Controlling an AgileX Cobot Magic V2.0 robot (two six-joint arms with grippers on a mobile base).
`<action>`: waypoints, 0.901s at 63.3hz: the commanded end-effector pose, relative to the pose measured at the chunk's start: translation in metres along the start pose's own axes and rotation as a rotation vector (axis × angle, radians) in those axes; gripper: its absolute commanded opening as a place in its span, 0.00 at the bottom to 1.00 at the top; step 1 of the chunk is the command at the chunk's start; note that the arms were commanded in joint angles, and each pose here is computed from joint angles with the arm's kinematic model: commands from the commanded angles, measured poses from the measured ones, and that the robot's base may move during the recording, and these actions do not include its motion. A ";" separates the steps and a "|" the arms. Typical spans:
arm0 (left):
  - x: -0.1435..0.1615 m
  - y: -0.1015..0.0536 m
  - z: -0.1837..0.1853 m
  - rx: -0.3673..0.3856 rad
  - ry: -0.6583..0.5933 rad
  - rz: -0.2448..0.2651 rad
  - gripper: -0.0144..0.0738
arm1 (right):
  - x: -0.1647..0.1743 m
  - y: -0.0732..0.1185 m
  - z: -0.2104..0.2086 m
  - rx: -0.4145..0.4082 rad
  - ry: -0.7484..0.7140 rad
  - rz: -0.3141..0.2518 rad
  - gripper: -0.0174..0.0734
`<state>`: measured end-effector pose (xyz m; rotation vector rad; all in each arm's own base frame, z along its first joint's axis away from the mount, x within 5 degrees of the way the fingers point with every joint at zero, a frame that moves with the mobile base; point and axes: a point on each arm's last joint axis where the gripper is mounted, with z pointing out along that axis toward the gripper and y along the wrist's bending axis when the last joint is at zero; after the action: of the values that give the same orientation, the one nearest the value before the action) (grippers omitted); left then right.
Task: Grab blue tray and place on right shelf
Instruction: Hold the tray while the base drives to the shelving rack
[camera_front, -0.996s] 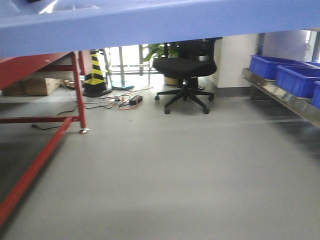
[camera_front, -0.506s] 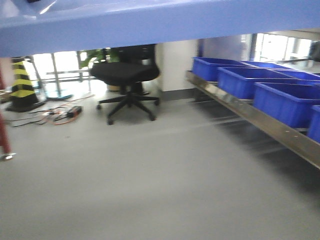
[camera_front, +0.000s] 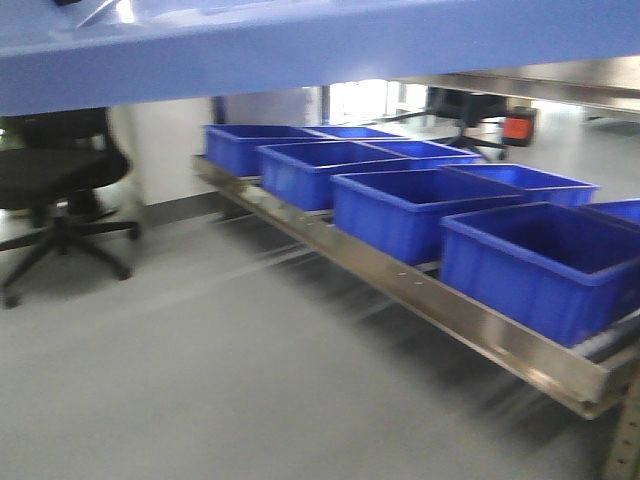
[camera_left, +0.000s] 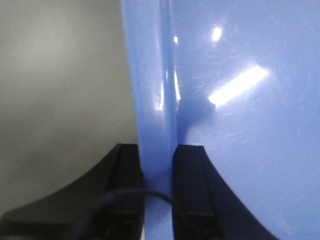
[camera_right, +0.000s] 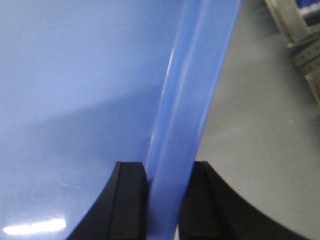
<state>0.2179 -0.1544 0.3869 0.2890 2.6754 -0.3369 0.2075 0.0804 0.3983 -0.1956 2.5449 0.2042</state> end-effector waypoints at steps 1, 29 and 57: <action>0.003 0.003 -0.017 -0.034 -0.009 0.048 0.11 | -0.008 -0.002 -0.017 0.022 -0.110 -0.054 0.25; 0.003 0.003 -0.017 -0.034 -0.009 0.048 0.11 | -0.008 -0.002 -0.017 0.022 -0.110 -0.054 0.25; 0.003 0.003 -0.017 -0.034 -0.009 0.048 0.11 | -0.008 -0.002 -0.017 0.022 -0.110 -0.054 0.25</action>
<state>0.2181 -0.1545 0.3870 0.2888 2.6735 -0.3381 0.2076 0.0805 0.3984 -0.1954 2.5432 0.2049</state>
